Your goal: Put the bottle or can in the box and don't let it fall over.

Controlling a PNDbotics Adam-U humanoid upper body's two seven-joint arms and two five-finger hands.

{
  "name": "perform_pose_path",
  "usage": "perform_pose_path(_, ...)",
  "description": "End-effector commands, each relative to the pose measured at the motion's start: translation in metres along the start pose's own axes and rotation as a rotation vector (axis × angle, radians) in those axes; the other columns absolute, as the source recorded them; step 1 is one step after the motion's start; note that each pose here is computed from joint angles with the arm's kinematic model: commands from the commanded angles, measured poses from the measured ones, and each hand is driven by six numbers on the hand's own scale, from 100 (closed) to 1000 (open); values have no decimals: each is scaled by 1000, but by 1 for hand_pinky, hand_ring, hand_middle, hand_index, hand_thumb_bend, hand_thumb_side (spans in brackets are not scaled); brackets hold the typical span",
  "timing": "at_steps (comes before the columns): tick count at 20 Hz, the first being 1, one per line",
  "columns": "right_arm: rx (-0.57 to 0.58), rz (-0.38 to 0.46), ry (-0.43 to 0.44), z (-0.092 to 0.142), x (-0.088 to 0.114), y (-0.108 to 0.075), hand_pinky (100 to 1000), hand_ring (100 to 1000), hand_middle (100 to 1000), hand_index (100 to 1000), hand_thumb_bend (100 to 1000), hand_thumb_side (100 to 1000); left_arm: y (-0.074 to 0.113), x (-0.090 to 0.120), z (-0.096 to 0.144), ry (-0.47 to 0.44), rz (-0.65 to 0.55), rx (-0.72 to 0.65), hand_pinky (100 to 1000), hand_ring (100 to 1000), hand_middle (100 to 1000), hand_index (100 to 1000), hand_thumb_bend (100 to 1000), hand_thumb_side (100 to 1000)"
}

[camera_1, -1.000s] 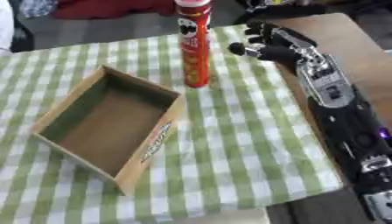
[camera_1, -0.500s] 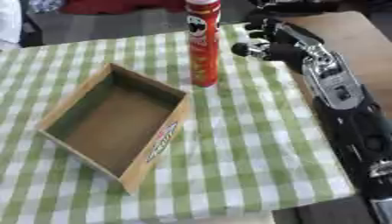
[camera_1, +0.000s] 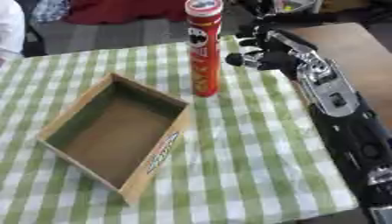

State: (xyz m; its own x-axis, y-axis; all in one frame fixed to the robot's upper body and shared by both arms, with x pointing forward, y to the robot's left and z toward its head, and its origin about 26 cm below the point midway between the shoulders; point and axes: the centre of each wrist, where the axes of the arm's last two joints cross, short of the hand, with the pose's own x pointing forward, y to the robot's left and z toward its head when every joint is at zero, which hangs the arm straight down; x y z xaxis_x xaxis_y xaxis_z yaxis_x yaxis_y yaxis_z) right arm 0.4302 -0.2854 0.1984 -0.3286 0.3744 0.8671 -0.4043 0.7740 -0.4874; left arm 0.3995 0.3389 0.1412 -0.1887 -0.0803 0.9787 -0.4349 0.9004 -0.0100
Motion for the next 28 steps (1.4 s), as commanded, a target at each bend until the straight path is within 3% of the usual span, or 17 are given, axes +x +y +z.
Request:
perform_pose_path(1,1,26,-29,-6,12,-5,893,973,910,965,710,355,3,17,-6,-46,7,-1,854,829,779,812,694,684)
perform_pose_path(5,5,18,-37,-12,12,-2,878,940,900,956,707,354,0,17,-5,-44,13,-5,853,829,778,810,691,685)
perform_pose_path(19,-28,-31,-58,-21,16,0,889,968,908,978,718,371,-6,19,-4,-46,32,-20,853,828,769,790,685,684)
perform_pose_path(28,-98,-31,-48,-17,18,-9,890,972,906,975,716,365,-6,19,-3,-45,31,-26,853,829,769,787,680,688)
